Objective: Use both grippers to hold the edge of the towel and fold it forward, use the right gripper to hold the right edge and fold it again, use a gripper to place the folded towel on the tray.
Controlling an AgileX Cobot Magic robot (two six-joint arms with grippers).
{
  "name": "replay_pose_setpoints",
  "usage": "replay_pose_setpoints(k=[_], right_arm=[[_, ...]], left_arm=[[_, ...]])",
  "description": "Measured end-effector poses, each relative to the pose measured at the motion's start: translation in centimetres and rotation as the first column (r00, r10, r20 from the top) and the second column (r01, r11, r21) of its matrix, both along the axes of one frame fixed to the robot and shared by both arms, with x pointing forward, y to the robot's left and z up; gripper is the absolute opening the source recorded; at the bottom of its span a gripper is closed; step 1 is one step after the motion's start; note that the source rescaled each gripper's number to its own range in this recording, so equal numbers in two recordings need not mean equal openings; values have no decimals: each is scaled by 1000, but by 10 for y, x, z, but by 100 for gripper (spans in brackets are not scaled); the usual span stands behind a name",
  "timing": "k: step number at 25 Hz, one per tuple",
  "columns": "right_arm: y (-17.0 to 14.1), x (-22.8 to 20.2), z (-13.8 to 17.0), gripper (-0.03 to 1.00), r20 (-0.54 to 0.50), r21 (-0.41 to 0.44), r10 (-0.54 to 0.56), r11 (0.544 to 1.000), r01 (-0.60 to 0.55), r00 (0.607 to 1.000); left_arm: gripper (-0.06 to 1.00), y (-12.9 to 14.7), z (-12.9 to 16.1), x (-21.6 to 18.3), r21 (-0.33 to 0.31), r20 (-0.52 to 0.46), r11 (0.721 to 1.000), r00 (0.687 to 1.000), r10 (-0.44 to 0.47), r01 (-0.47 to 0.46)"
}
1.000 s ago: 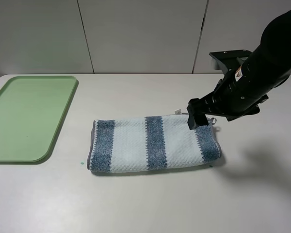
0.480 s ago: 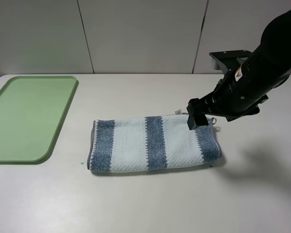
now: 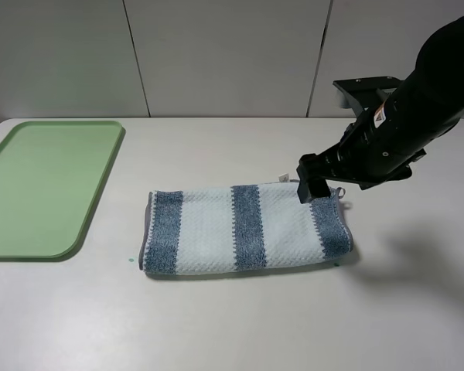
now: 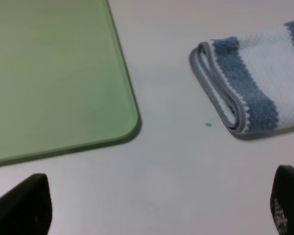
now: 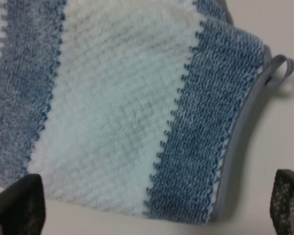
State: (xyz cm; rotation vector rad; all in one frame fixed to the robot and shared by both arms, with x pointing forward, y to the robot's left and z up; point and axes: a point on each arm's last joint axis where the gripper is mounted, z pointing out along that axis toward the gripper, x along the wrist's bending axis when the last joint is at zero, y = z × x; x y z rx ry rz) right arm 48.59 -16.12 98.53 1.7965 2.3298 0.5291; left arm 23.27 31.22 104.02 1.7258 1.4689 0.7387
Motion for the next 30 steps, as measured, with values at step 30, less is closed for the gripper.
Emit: replay_pose_setpoints(k=[30], right_arm=[[-17, 16, -15, 100, -12, -43, -87, 995, 87, 996]], left_arm=[[88, 0, 0, -1, 0, 0, 998, 998, 64, -64]])
